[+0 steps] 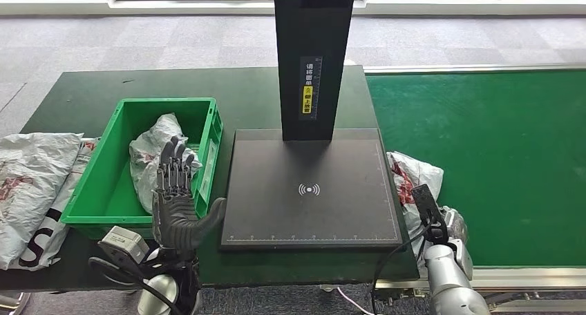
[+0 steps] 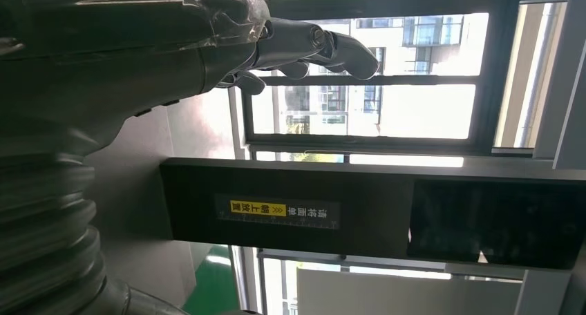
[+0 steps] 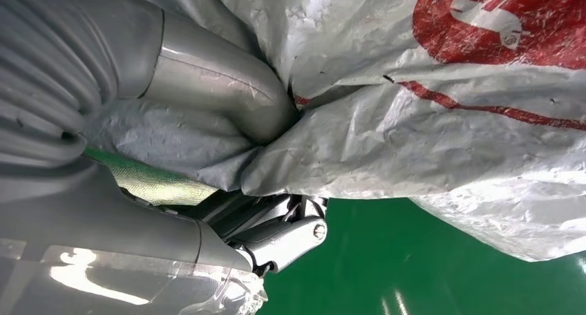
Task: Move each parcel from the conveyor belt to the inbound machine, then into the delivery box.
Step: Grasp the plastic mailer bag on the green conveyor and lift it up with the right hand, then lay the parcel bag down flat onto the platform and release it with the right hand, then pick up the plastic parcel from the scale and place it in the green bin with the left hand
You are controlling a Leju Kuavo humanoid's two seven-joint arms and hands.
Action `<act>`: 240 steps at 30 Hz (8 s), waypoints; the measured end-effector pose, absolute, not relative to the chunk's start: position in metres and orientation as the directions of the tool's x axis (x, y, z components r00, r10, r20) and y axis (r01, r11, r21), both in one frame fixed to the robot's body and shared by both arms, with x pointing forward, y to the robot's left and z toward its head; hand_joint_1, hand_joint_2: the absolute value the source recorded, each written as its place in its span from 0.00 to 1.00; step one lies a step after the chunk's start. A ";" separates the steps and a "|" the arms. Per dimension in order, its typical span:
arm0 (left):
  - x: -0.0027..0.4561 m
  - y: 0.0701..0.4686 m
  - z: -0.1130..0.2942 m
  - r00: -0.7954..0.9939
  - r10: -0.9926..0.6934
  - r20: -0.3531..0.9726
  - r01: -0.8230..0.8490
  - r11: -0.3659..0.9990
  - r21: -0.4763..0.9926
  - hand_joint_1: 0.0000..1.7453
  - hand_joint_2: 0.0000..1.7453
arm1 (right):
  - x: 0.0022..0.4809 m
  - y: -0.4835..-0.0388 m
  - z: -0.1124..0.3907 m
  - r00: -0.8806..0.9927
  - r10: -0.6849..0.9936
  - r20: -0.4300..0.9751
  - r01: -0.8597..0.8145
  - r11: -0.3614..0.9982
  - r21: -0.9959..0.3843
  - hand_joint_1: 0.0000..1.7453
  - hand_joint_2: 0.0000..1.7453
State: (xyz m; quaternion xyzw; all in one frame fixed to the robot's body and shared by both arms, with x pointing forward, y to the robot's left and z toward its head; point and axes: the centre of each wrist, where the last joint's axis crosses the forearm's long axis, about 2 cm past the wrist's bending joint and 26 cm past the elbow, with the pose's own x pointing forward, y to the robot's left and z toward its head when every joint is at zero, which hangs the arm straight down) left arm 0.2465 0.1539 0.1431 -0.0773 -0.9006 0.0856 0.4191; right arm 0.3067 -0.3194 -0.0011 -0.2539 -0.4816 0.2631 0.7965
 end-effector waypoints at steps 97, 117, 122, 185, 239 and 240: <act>0.248 0.133 0.129 -0.590 0.140 0.795 0.013 0.986 -0.164 0.00 1.00 | 0.292 -0.134 0.072 -0.406 0.519 0.752 0.109 0.845 -0.524 0.00 0.00; 0.248 0.129 0.124 -0.572 0.130 0.810 0.012 0.989 -0.151 0.00 1.00 | 0.294 -0.171 0.121 -0.393 0.716 0.578 0.479 0.695 -0.536 0.00 0.00; 0.248 0.129 0.123 -0.570 0.130 0.811 0.012 0.989 -0.150 0.00 1.00 | 0.294 -0.174 0.123 -0.390 0.719 0.576 0.494 0.691 -0.528 0.00 0.00; 0.314 0.028 0.101 -0.412 -0.740 0.532 0.343 0.415 0.843 1.00 1.00 | 0.279 -0.181 0.214 -0.693 0.629 0.353 0.621 0.769 -0.150 0.00 1.00; 0.355 0.075 0.237 -0.512 -0.855 0.085 -0.618 0.435 0.655 1.00 1.00 | 0.278 -0.193 0.206 -0.672 0.601 0.432 0.628 0.772 -0.099 0.00 1.00; 0.355 0.077 0.239 -0.495 -0.864 0.091 -0.626 0.427 0.653 1.00 1.00 | 0.278 -0.193 0.206 -0.671 0.602 0.433 0.629 0.771 -0.098 0.00 1.00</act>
